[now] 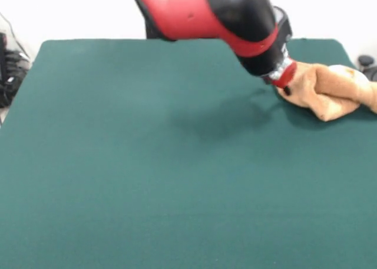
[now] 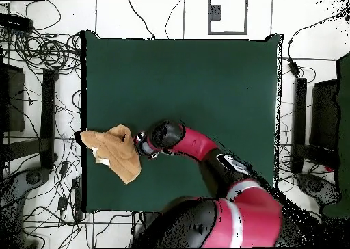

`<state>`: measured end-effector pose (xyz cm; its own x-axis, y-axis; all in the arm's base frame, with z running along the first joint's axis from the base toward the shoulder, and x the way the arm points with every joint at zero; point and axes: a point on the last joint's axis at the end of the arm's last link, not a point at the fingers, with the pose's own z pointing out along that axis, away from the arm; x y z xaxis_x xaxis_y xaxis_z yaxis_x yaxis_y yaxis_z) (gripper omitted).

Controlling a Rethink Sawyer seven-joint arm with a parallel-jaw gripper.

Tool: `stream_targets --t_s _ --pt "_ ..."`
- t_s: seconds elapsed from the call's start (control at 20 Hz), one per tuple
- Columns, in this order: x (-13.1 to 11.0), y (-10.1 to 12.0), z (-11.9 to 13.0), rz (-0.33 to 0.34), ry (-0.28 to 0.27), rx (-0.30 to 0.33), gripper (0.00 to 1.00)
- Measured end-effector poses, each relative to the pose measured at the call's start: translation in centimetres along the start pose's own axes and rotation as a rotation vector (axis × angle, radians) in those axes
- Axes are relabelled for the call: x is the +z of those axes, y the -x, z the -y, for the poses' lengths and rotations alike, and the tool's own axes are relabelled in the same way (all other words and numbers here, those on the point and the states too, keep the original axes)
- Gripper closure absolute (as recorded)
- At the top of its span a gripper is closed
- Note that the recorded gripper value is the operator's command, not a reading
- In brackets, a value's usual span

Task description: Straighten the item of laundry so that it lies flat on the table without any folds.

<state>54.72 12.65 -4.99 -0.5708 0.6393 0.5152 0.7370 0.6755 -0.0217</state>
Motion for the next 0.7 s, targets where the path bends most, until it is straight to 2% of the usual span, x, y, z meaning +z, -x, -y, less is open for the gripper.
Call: stream_targets --t_s 0.05,0.1,0.15,0.2,0.4,0.45,0.55,0.6,0.7 --pt "0.1 0.0 0.7 0.097 -0.063 -0.059 0.00" --pt "0.0 0.1 1.2 0.168 -0.106 -0.102 0.00" --pt "-0.1 0.1 1.5 0.210 -0.132 -0.128 0.00" --pt "-0.5 0.3 2.1 0.302 -0.185 -0.185 0.00" --pt "-3.3 0.5 2.5 0.538 -0.301 -0.319 0.00" --pt "-4.1 0.7 2.3 0.586 -0.315 -0.340 0.00" --pt "-4.9 1.0 2.1 0.626 -0.322 -0.353 0.00" --pt "-6.2 1.8 1.6 0.673 -0.316 -0.356 0.00" --pt "-7.3 3.1 1.2 0.697 -0.288 -0.339 0.00"
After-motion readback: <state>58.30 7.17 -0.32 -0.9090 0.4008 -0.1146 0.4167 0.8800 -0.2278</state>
